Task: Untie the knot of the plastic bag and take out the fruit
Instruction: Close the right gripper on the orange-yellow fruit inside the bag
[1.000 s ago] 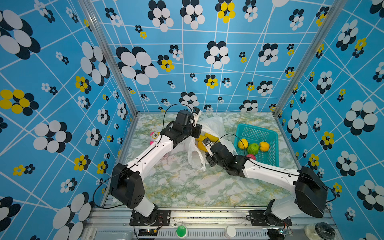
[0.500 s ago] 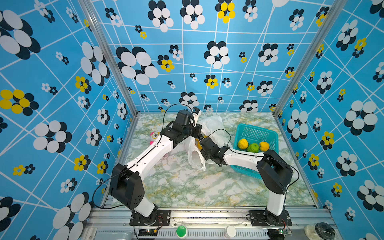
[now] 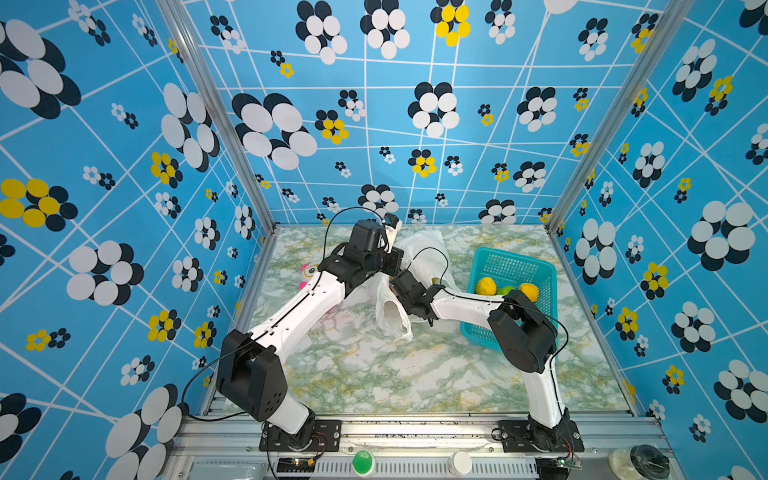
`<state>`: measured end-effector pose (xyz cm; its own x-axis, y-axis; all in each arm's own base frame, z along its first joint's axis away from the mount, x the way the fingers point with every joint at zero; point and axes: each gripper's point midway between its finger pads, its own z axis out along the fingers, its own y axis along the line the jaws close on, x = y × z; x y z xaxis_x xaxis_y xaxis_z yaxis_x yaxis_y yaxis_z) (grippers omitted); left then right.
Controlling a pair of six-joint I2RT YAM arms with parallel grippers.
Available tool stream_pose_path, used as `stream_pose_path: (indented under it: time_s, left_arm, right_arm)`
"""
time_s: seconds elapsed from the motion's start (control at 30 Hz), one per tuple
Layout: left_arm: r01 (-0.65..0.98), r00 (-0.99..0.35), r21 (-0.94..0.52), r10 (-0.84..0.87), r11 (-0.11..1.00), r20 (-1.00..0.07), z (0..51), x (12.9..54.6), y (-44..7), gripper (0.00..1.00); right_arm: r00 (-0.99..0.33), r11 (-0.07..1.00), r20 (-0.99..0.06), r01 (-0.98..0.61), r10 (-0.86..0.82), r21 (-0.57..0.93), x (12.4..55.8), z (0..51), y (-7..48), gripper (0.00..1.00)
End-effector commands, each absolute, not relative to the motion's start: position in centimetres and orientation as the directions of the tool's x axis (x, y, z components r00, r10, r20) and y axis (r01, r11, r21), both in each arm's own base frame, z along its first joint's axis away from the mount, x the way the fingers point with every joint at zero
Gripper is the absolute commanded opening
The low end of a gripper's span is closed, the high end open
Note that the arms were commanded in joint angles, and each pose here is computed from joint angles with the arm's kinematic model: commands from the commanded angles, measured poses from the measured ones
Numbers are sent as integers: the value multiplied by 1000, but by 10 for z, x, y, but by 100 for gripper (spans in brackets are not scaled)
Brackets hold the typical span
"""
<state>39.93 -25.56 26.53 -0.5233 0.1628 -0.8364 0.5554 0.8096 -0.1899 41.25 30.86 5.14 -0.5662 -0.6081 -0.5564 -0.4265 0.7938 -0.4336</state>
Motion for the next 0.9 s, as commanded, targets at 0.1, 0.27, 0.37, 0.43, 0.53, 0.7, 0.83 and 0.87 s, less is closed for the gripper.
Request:
stream_pose_path:
  time_s: [0.1,0.27,0.37,0.43,0.53,0.7,0.83,0.87]
  left_arm:
    - [570,-485,-169,164,804,-859,280,392,-253,0]
    - [569,-482,-165,164,806,-861,281,392,-253,0]
    - [560,-488,-161,167,812,-857,277,394,-252,0]
    - [552,-493,-157,169,819,-853,275,396,-251,0]
    - [549,-494,-158,166,821,-854,275,397,-251,0]
    - [543,-495,-155,165,825,-853,274,400,-250,0]
    - [536,-502,-158,163,830,-849,271,403,-249,0]
    - [528,-508,-157,163,834,-846,269,405,-248,0]
  right_arm:
    - [-621,767,-464,-413,-632,-491,416,21,294,76]
    - [-622,778,-479,-410,-620,-476,415,28,296,50]
    - [-613,802,-521,-403,-594,-441,412,49,297,43]
    - [-608,815,-544,-397,-578,-422,408,58,295,40]
    - [-591,836,-591,-394,-549,-382,402,77,294,37]
    - [-550,854,-659,-406,-513,-325,387,109,292,30]
    - [-529,862,-699,-430,-482,-268,374,122,292,25]
    - [-526,863,-704,-432,-477,-262,372,123,291,24]
